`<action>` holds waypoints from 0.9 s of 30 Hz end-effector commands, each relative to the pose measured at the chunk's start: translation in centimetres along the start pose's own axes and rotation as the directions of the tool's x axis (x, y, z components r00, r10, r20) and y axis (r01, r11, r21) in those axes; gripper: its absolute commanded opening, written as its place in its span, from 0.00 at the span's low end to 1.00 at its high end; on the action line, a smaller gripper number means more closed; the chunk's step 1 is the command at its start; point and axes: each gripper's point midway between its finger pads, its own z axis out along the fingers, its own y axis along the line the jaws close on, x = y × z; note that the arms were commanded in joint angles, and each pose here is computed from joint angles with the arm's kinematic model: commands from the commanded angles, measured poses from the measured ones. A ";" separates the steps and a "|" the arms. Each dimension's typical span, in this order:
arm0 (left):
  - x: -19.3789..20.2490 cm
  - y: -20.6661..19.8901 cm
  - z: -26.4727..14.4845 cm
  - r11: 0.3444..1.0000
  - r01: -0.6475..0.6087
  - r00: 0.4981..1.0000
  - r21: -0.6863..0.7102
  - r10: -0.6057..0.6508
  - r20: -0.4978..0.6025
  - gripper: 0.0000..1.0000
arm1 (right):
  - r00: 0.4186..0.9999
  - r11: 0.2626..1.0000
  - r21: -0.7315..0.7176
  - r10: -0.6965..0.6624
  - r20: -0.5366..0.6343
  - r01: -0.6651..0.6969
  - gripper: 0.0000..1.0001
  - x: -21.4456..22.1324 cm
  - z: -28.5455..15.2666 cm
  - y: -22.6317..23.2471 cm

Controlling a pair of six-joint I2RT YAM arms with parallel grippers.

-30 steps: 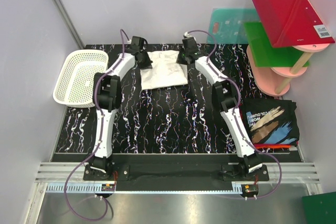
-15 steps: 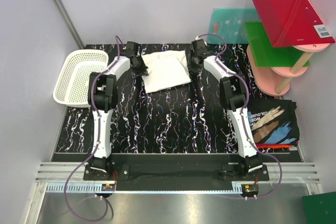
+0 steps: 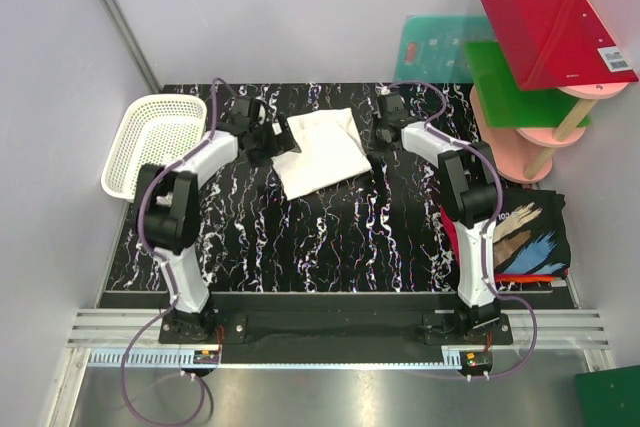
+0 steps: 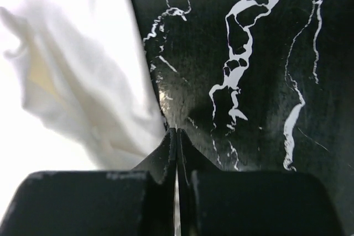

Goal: Fold and stack the t-shirts

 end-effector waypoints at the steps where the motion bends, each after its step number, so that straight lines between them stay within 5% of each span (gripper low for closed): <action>1: -3.5 -2.9 -7.0 0.993 -0.102 0.974 0.064 0.087 0.208 0.99 | 0.981 0.997 -0.072 -0.018 0.195 0.033 0.00 -6.1 -5.5 2.8; 7: -3.1 -0.9 -10.8 0.996 -0.086 0.949 -0.033 0.092 0.301 0.97 | 0.974 0.983 -0.177 -0.017 0.224 0.058 0.00 -7.1 -6.7 5.0; 9: -2.7 -0.5 -11.2 0.996 -0.085 0.947 -0.041 0.094 0.306 0.85 | 0.977 0.967 -0.241 -0.025 0.213 0.078 0.00 -6.7 -7.0 6.4; 10: -2.5 -0.5 -11.1 0.996 -0.086 0.948 -0.039 0.094 0.303 0.55 | 0.975 0.960 -0.262 -0.035 0.221 0.094 0.00 -6.7 -7.2 7.0; 11: -2.3 -0.4 -11.1 0.995 -0.088 0.950 -0.038 0.095 0.298 0.09 | 0.973 0.950 -0.288 -0.059 0.224 0.124 0.00 -6.3 -7.5 8.4; 12: -1.9 0.0 -10.9 0.996 -0.078 0.954 -0.045 0.088 0.288 0.00 | 0.971 0.942 -0.303 -0.074 0.228 0.143 0.00 -6.0 -7.7 9.1; 23: 0.3 1.3 -8.0 0.996 -0.067 0.981 -0.054 0.075 0.180 0.00 | 0.940 0.893 -0.306 -0.285 0.185 0.331 0.00 -1.2 -5.5 16.7; 27: 1.0 1.8 -7.3 0.996 -0.064 0.985 -0.061 0.073 0.155 0.00 | 0.948 0.922 -0.235 -0.317 -0.001 0.308 0.00 3.3 -1.5 14.5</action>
